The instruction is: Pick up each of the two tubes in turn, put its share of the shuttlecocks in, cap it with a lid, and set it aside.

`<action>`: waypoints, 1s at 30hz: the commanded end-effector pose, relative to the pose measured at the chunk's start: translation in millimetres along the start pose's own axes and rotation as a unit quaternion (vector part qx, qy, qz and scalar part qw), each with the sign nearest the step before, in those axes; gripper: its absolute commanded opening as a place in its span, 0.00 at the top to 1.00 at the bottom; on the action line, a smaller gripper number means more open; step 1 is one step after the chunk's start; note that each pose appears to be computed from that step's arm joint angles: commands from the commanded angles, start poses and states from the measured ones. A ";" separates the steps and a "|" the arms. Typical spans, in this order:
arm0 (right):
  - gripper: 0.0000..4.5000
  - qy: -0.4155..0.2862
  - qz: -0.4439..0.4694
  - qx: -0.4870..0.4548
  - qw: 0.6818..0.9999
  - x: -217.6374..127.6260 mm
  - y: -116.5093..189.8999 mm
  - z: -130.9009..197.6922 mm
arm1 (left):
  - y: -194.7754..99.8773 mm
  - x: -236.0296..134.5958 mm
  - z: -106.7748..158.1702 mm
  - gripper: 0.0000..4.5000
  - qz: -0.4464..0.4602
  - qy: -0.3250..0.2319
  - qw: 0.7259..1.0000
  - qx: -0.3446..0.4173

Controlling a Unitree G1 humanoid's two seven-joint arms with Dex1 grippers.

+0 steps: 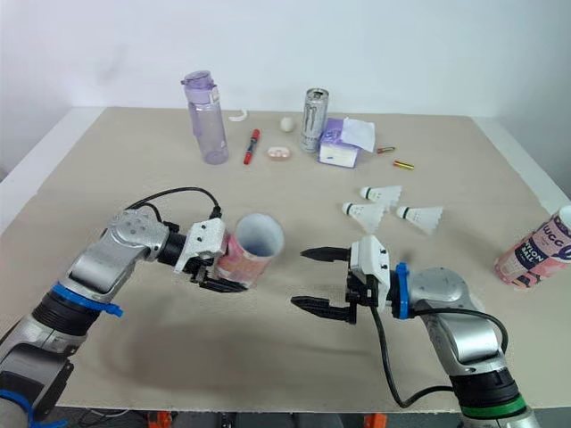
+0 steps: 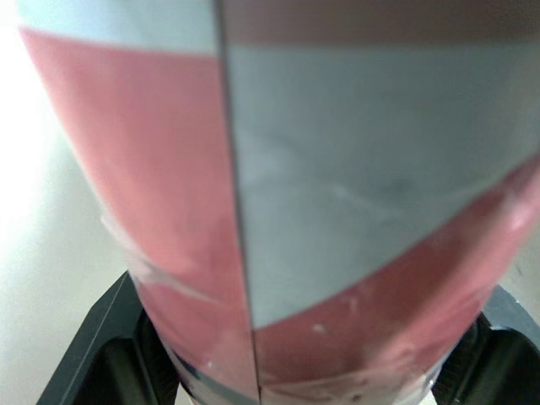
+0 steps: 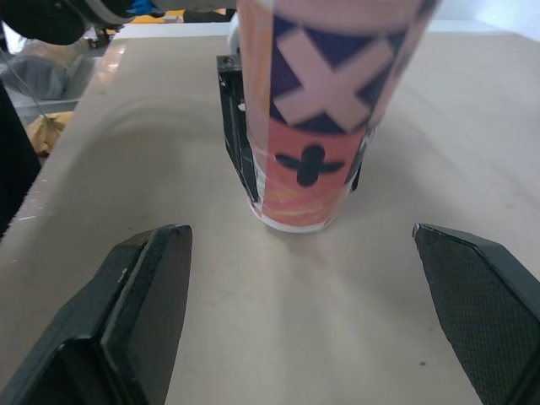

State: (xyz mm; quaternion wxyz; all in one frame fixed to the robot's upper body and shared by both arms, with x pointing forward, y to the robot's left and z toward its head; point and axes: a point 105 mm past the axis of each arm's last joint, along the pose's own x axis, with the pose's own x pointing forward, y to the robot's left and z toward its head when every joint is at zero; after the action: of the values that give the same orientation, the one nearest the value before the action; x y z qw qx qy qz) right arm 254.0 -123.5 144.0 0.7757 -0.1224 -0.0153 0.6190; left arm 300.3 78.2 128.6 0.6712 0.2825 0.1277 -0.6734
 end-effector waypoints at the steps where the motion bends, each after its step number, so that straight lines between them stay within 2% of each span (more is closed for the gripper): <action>1: 0.00 -0.008 -0.002 -0.031 0.999 -2.7 1.8 10.7 | 4.2 -1.6 12.5 0.28 -0.002 0.042 0.998 0.035; 7: 0.00 -0.006 -0.008 -0.034 0.999 -1.8 -2.1 6.5 | 14.7 -3.1 7.9 0.28 0.012 0.091 0.994 0.058; 13: 0.00 -0.009 -0.020 -0.028 0.999 -1.1 -7.3 2.5 | 23.5 -1.9 13.3 0.28 0.025 0.097 0.992 0.074; 23: 0.00 -0.018 -0.029 -0.019 0.999 -1.0 -8.7 1.9 | 21.2 4.0 11.6 0.28 0.019 0.103 0.991 0.079; 27: 0.00 -0.071 -0.101 0.051 0.991 -13.8 -29.3 15.0 | 20.5 6.5 14.3 0.28 0.016 0.100 0.991 0.085; 30: 0.00 -0.035 -0.192 0.070 0.978 -37.7 -61.6 7.3 | 21.3 7.0 14.0 0.28 0.017 0.102 0.991 0.088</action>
State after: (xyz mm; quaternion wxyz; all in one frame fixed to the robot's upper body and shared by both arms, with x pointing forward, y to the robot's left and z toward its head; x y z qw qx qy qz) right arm 287.0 -147.3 154.7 0.8530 -0.0366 -0.0176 0.5204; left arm 317.5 65.6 138.9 0.6432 0.3973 0.1363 -0.6403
